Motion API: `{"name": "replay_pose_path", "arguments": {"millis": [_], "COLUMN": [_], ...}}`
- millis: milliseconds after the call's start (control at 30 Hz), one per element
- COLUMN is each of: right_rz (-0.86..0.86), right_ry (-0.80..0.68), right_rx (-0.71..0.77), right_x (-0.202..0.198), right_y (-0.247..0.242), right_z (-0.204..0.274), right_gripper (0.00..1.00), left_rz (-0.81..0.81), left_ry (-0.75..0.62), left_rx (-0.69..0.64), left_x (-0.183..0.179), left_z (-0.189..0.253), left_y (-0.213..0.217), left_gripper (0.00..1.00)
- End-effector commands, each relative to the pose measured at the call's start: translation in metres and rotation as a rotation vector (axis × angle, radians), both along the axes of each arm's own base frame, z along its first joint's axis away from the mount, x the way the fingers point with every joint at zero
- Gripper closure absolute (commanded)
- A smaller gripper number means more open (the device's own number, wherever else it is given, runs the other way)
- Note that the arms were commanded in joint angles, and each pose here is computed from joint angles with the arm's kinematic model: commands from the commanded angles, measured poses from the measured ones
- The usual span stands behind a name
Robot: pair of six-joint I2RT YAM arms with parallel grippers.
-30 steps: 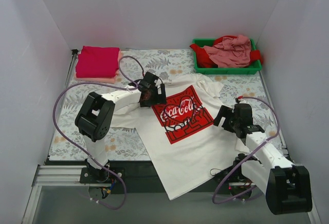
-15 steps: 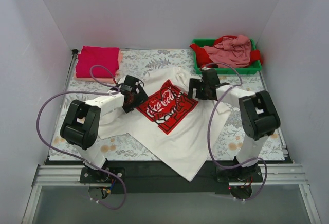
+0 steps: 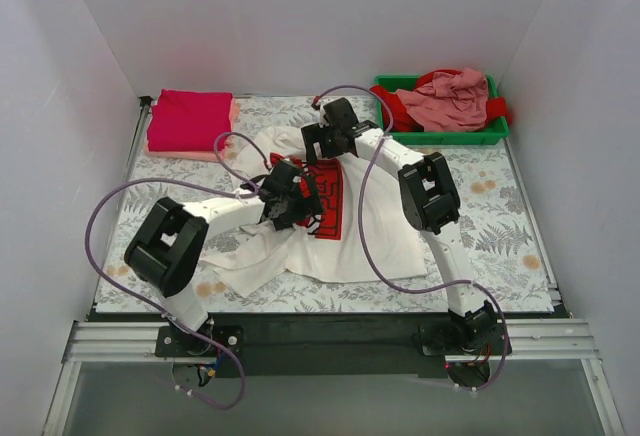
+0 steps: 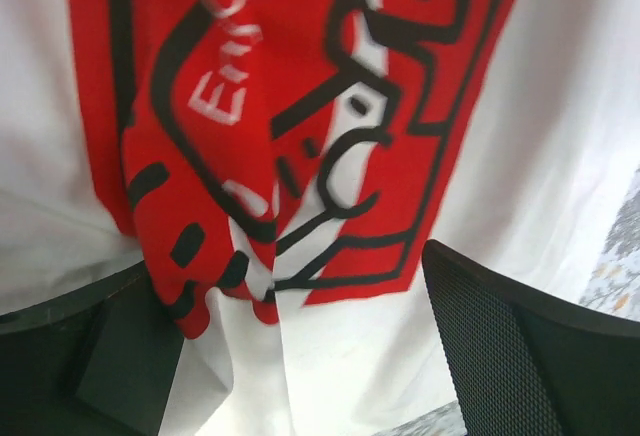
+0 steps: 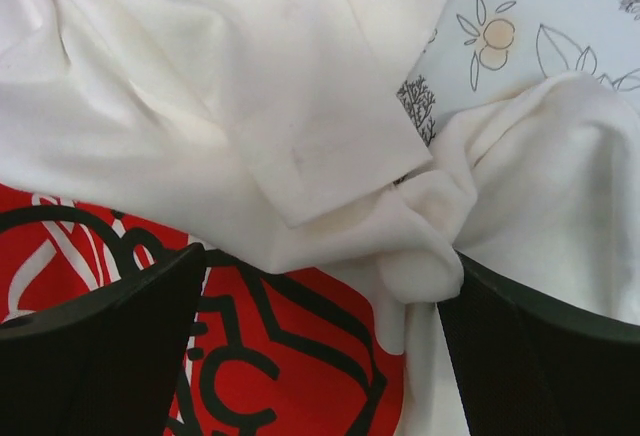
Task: Fold and stack the t-shirts
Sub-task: Flatten the tshirt out
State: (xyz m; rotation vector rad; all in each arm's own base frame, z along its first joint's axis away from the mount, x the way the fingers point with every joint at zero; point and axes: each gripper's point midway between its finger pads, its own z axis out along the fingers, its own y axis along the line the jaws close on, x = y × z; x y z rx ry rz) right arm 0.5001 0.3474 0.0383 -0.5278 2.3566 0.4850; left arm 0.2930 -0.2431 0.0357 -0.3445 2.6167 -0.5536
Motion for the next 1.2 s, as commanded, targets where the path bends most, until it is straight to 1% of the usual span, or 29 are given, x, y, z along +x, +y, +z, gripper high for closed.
{"name": "replay_pose_path", "arguments": {"millis": [0,33,67,133,167,200,267,333,400,467,500,533,567,600,633,667,700,733,767,800,833,867,933,967,1000,1033,1067,1133,1167], "right_rz": [0.035,0.001,-0.03,-0.089,-0.11,-0.086,-0.073,-0.025,-0.013,-0.018,-0.03,-0.035,-0.042,-0.036,-0.042,-0.052,-0.066,-0.102,-0.117,-0.095,-0.106,-0.119,-0.129,-0.13,-0.133,-0.132,-0.13,-0.129,-0.124], "right_ry": [-0.062,-0.086,-0.12,-0.118,-0.116,-0.134,-0.167,-0.217,-0.229,-0.237,-0.242,-0.26,-0.224,-0.221,-0.236,-0.174,-0.194,-0.166,-0.09,-0.074,-0.078,-0.034,-0.028,-0.018,0.012,0.005,0.015,0.036,0.043], "right_rx": [-0.03,-0.026,0.0,0.116,0.157,0.182,0.184,0.183,0.192,0.195,0.201,0.216,0.206,0.216,0.236,0.215,0.231,0.249,0.227,0.248,0.272,0.256,0.258,0.257,0.244,0.245,0.241,0.234,0.231], "right_x": [0.022,0.03,0.041,0.047,0.051,0.044,0.037,0.022,0.011,-0.006,-0.01,-0.02,-0.031,-0.039,-0.051,-0.067,-0.079,-0.087,-0.107,-0.118,-0.129,-0.143,-0.156,-0.162,-0.171,-0.175,-0.18,-0.19,-0.194], "right_y": [-0.003,-0.008,-0.017,-0.042,-0.055,-0.061,-0.066,-0.07,-0.073,-0.08,-0.084,-0.088,-0.092,-0.093,-0.098,-0.104,-0.11,-0.114,-0.121,-0.119,-0.122,-0.128,-0.135,-0.136,-0.14,-0.142,-0.143,-0.147,-0.148], "right_z": [0.016,0.028,0.051,0.1,0.113,0.133,0.154,0.18,0.191,0.203,0.207,0.221,0.206,0.204,0.215,0.185,0.194,0.188,0.152,0.148,0.149,0.127,0.122,0.117,0.104,0.105,0.1,0.091,0.088], "right_gripper": [0.02,0.02,0.02,0.02,0.02,0.02,0.02,0.02,0.02,0.02,0.02,0.02,0.02,0.02,0.02,0.02,0.02,0.02,0.02,0.02,0.02,0.02,0.02,0.02,0.02,0.02,0.02,0.02,0.02], "left_rz": [-0.028,0.01,0.02,0.029,0.007,-0.02,-0.037,-0.08,-0.113,-0.135,-0.139,-0.14,-0.141,-0.108,-0.091,-0.08,-0.038,-0.007,0.031,0.07,0.169,0.203,0.25,0.288,0.308,0.329,0.376,0.412,0.418], "left_ry": [0.085,0.09,0.112,0.03,0.016,-0.013,-0.025,-0.07,-0.116,-0.14,-0.187,-0.18,-0.162,-0.181,-0.178,-0.163,-0.171,-0.165,-0.134,-0.122,-0.097,-0.08,-0.051,-0.013,0.007,0.036,0.059,0.077,0.076], "left_rx": [0.016,0.018,0.011,-0.053,-0.101,-0.138,-0.152,-0.189,-0.211,-0.204,-0.203,-0.172,-0.137,-0.095,-0.075,-0.048,0.007,0.016,0.058,0.084,0.116,0.12,0.131,0.151,0.169,0.2,0.216,0.233,0.234], "left_x": [0.026,0.042,0.049,0.093,0.109,0.122,0.125,0.133,0.132,0.123,0.118,0.107,0.094,0.09,0.072,0.058,0.05,0.029,0.013,0.002,-0.018,-0.028,-0.045,-0.061,-0.069,-0.079,-0.088,-0.094,-0.096], "left_z": [-0.046,-0.053,-0.064,-0.052,-0.041,-0.028,-0.022,0.001,0.028,0.043,0.068,0.065,0.064,0.069,0.073,0.073,0.068,0.07,0.061,0.058,0.056,0.055,0.052,0.046,0.039,0.031,0.021,0.014,0.011], "left_y": [-0.017,-0.019,-0.018,-0.032,-0.044,-0.057,-0.062,-0.073,-0.077,-0.076,-0.076,-0.069,-0.065,-0.054,-0.041,-0.031,-0.014,0.003,0.021,0.035,0.06,0.069,0.084,0.096,0.103,0.112,0.122,0.129,0.131], "left_gripper": [0.08,0.09,0.09,0.09,0.09,0.08,0.08,0.07,0.07,0.07,0.07,0.07,0.07,0.07,0.07,0.07,0.07,0.07,0.06,0.06,0.06,0.06,0.06,0.07,0.07,0.08,0.11,0.15,0.21]}}
